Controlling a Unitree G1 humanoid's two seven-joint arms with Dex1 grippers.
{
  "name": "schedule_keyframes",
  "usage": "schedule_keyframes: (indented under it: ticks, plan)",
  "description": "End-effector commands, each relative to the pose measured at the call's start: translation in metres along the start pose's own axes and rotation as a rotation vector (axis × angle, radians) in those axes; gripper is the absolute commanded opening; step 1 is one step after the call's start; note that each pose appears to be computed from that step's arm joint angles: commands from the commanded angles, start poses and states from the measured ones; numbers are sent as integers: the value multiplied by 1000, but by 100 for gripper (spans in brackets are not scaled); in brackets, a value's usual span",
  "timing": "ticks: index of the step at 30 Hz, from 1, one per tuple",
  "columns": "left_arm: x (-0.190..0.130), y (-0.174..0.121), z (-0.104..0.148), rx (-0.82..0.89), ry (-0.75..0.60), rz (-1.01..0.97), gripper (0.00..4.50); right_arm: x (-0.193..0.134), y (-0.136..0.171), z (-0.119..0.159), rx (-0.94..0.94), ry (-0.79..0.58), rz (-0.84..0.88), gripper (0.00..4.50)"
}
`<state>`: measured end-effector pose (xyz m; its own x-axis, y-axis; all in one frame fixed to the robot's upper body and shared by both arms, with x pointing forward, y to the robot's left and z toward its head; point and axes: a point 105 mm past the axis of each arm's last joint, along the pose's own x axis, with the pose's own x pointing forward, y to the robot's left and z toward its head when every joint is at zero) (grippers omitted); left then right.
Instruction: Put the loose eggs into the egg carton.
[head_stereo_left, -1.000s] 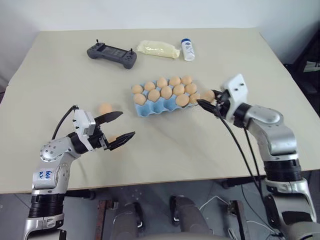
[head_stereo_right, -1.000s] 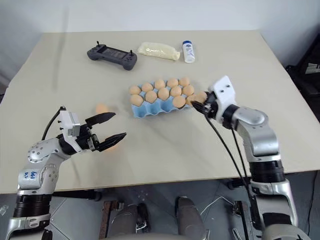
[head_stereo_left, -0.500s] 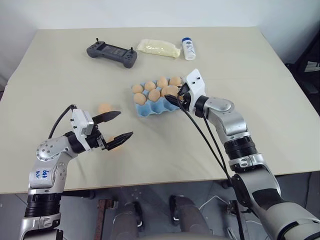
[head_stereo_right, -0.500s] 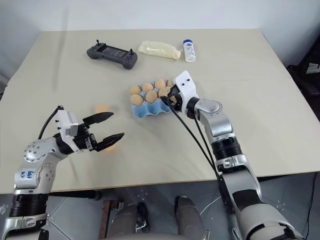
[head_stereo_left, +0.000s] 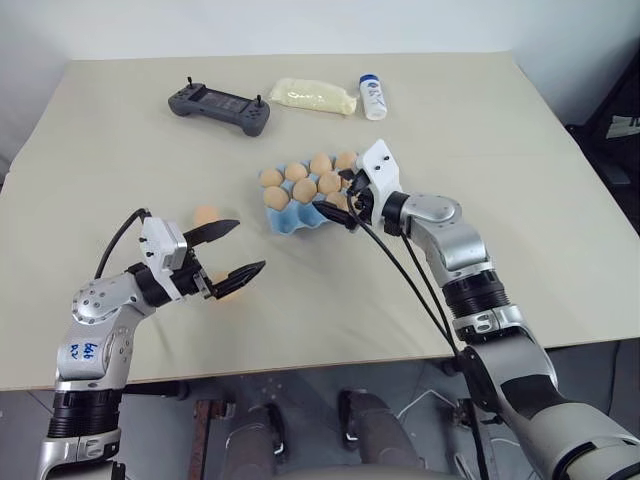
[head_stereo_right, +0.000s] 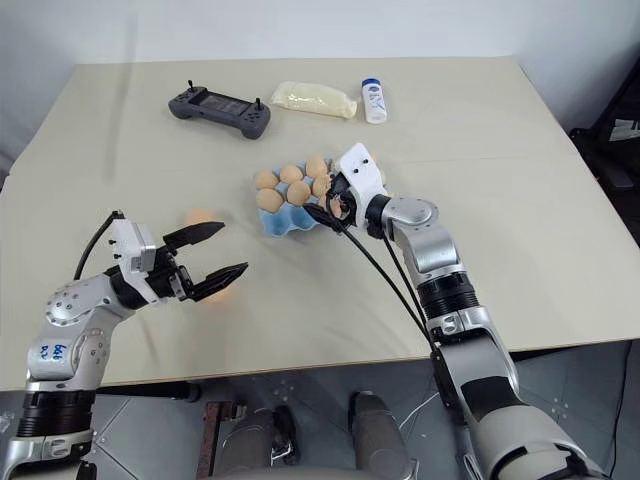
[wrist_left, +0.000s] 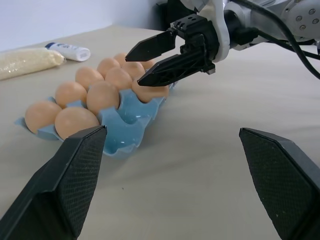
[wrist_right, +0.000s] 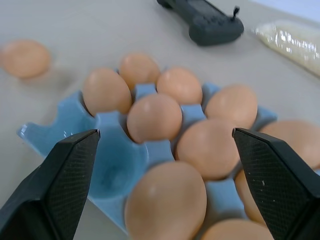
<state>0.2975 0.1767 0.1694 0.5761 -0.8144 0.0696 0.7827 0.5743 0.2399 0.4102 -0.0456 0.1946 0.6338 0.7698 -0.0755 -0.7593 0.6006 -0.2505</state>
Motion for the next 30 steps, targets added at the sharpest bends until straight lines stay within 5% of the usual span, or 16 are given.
schedule_keyframes:
  ticks: [1, 14, 23, 30]
  plan:
    - [-7, 7, 16, 70, -11, 67, 450, -18, -9, 31, -50, -103, 12, 447]
    - [-43, 40, 20, 25, 73, 639, 450, -103, 3, 15, -65, -184, 393, 447]
    - [-51, -8, 25, -85, 66, 824, 450, -113, 11, 4, -34, -178, 588, 447]
    - [-44, -35, 1, -137, 208, 888, 450, -105, 20, 4, -12, -185, 714, 447]
